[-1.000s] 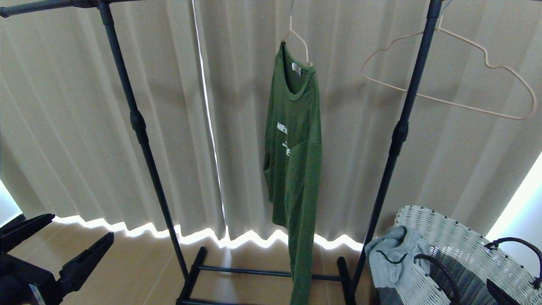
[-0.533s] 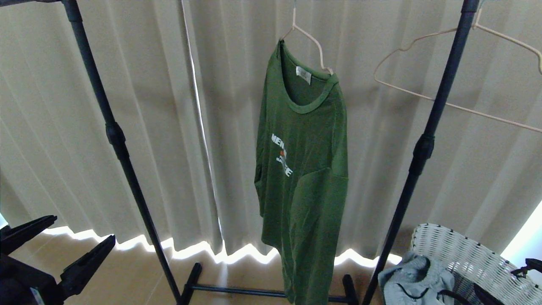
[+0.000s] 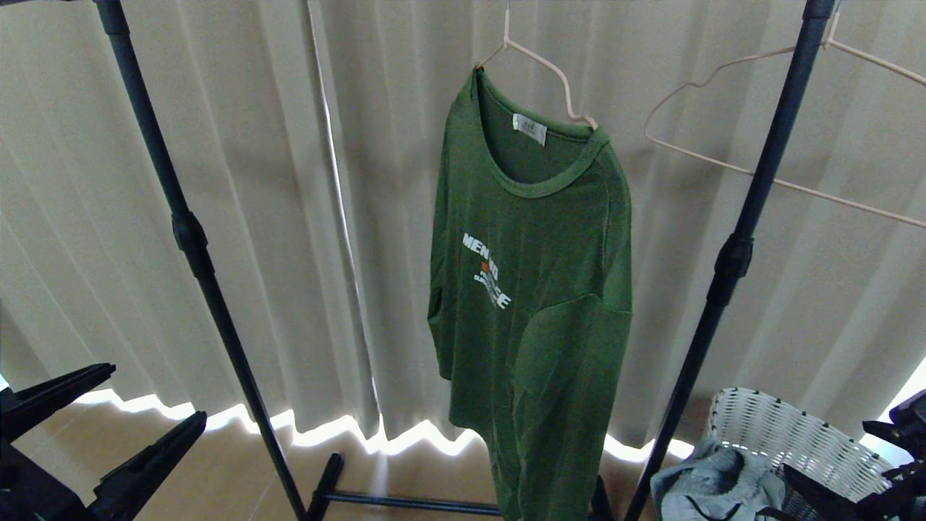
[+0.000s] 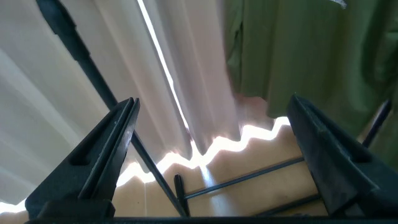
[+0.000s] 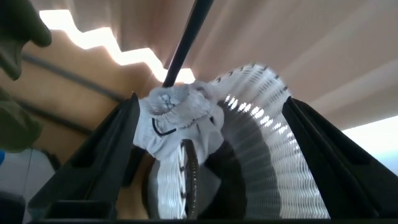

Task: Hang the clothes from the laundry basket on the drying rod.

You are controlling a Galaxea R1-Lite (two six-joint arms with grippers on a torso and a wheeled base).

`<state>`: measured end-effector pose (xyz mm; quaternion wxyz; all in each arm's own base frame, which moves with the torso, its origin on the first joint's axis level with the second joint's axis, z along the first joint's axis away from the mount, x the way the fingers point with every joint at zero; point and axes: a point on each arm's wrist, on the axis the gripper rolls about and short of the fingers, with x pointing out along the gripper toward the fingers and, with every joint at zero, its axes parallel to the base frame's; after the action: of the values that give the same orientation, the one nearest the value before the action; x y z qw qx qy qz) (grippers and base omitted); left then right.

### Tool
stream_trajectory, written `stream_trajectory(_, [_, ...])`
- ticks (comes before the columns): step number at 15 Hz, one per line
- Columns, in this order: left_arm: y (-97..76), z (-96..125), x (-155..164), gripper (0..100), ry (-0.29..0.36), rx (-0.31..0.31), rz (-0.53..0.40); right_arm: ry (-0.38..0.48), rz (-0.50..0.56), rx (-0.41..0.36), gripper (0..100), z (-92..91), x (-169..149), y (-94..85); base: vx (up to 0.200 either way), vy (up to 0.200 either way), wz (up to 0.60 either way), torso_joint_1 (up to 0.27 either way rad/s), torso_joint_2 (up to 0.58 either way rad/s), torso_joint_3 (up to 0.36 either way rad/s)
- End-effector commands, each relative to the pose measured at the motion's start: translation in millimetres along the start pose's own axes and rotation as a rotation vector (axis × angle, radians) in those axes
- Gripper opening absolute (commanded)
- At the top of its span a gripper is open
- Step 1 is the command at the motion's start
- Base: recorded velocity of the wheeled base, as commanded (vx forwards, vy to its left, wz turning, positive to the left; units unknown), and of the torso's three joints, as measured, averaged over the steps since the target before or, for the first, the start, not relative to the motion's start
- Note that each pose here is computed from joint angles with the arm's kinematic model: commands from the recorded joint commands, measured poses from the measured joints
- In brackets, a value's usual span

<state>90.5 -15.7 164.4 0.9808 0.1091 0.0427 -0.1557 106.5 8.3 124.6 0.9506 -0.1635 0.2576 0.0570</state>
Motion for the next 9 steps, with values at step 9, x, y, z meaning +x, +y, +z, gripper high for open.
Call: stream_trajectory(9, [-0.4,-0.6,-1.0,100,-0.002,0.000,-0.002,0.396,0.099,0.038,100,24.5,82.5,-1.6,0.000,0.000,0.00,0.000,0.00,0.000])
